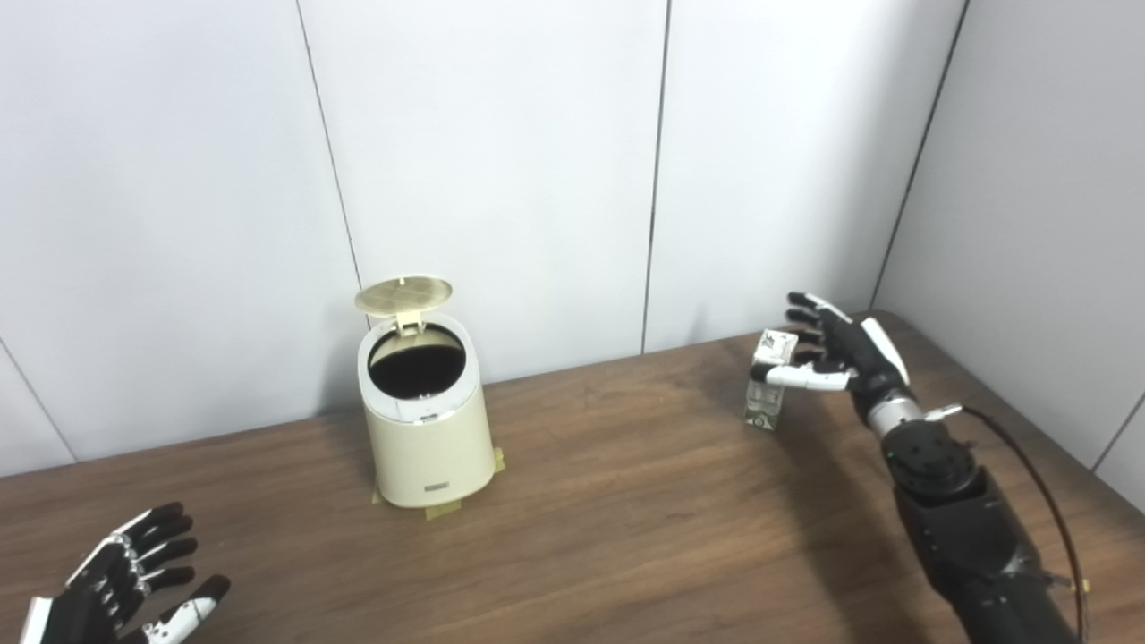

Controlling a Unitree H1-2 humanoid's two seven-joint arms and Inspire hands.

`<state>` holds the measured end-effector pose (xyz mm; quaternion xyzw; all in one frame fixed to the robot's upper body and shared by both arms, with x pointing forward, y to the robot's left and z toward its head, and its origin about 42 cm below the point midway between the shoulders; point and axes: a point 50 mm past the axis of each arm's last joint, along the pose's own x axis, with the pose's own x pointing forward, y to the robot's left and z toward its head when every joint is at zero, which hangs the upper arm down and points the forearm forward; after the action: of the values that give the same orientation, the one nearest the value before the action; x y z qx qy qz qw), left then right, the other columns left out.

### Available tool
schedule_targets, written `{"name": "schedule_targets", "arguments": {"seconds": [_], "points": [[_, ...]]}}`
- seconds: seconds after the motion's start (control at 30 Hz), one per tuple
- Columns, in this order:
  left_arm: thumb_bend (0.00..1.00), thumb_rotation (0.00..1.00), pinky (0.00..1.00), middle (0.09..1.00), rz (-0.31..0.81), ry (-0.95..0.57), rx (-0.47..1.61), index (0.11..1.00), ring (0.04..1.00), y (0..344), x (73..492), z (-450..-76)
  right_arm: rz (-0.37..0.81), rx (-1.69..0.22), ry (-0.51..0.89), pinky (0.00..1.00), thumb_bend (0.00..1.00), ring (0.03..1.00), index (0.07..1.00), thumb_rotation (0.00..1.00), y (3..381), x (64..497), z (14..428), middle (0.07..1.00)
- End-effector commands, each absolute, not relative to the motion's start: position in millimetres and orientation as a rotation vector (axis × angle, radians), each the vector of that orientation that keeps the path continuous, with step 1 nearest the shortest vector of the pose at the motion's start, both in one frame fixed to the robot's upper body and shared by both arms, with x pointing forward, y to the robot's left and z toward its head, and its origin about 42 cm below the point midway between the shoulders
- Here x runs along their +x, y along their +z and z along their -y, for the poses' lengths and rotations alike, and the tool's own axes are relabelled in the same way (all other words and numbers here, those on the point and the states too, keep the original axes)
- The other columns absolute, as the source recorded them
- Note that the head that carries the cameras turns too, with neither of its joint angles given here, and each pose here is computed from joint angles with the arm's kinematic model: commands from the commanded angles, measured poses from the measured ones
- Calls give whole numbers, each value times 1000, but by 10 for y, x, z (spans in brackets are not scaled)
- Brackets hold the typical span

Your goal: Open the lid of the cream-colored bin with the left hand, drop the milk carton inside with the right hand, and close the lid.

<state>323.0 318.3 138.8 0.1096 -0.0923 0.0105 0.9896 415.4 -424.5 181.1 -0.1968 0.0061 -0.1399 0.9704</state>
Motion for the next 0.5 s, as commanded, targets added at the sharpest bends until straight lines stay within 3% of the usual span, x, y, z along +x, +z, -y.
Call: {"name": "schedule_targets", "arguments": {"seconds": [0.0, 0.23, 0.47], "points": [[612, 0, 657, 779, 257, 19, 242, 794, 742, 1617, 3299, -3182, 84, -411, -308, 829, 843, 850, 915, 212, 2025, 4219, 4300, 901], [601, 0, 691, 788, 251, 21, 243, 803, 762, 1628, 3301, -3168, 80, -396, -306, 789, 851, 835, 888, 221, 1892, 4194, 4253, 886], [605, 0, 655, 781, 248, 24, 253, 799, 742, 1629, 3310, -3155, 51, -403, -335, 763, 842, 799, 844, 193, 1778, 4185, 4236, 830]]}}
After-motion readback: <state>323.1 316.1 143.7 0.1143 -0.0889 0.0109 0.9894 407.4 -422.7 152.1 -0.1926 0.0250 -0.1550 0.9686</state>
